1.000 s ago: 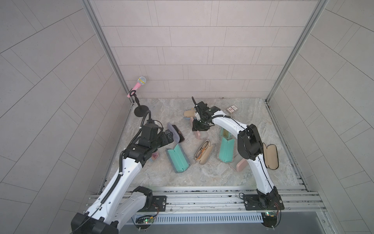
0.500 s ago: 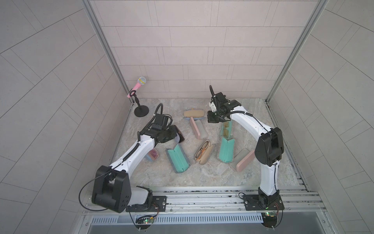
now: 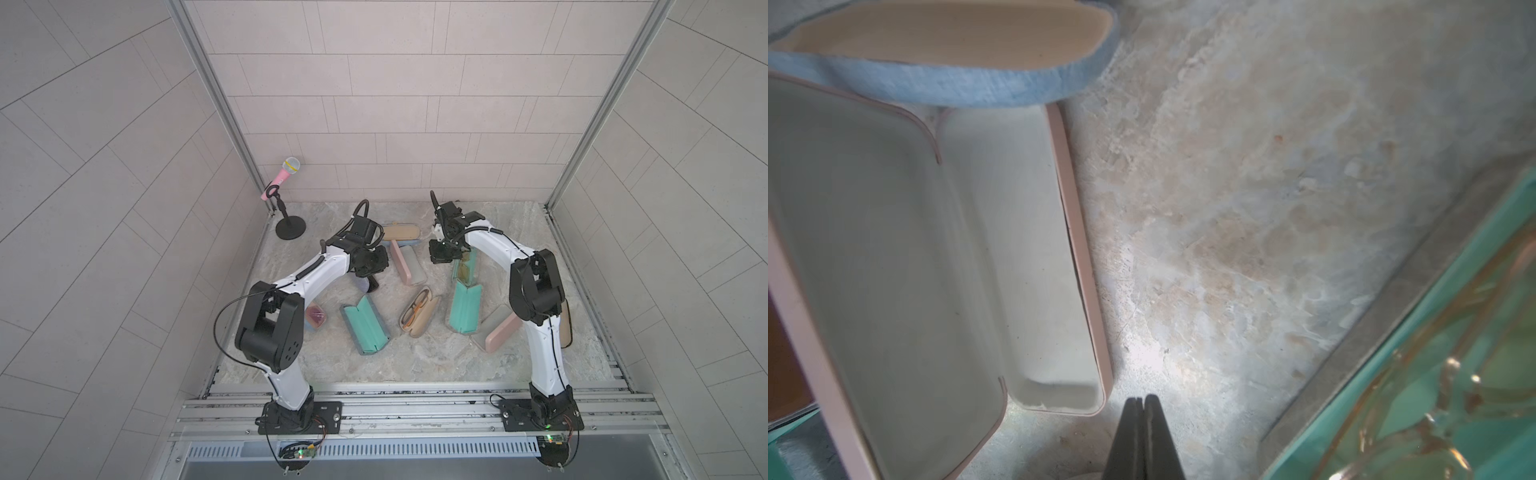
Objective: Close the glasses case
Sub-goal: Close the glasses case at the center of the board.
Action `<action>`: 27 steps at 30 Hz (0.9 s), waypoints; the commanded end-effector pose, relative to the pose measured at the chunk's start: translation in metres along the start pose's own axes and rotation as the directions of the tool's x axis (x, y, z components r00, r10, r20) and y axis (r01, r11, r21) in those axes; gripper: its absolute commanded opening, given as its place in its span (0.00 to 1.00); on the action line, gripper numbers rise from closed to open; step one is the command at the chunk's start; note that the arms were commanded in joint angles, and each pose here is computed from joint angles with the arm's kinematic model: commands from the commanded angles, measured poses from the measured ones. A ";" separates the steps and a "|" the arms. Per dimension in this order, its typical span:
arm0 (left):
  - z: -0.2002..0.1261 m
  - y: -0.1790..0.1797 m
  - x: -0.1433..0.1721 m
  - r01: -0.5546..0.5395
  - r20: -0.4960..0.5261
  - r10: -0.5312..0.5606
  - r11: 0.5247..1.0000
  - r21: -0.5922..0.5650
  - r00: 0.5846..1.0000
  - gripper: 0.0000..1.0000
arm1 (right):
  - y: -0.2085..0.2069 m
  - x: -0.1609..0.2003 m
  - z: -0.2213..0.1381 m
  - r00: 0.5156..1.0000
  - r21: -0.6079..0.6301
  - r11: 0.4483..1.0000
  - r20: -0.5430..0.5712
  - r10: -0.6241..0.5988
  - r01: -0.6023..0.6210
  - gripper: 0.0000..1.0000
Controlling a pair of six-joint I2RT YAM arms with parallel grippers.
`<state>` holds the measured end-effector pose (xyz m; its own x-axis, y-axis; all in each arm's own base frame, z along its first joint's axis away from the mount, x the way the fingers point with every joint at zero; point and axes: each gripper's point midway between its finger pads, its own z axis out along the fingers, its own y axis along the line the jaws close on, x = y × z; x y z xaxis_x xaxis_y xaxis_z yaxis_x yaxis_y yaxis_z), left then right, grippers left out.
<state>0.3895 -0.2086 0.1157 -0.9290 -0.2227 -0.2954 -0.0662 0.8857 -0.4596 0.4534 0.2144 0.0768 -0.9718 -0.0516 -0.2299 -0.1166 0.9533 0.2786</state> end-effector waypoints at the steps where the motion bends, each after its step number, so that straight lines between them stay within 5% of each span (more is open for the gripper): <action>1: 0.012 -0.007 0.006 -0.029 -0.051 0.028 1.000 -0.011 0.998 0.00 | -0.001 0.001 0.008 0.999 -0.007 1.000 -0.031 -0.011 0.010 0.02; 27: 0.065 -0.041 -0.004 -0.068 -0.106 0.069 0.998 0.013 0.992 0.00 | 0.010 0.017 0.051 0.990 -0.098 0.995 -0.140 -0.020 0.007 0.06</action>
<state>0.4203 -0.2622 0.0805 -0.9607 -0.1345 -0.2428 -0.0114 0.8931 -0.4497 0.4521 0.2325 0.0329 -0.9877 -0.0888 -0.1290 -0.1288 0.9292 0.3463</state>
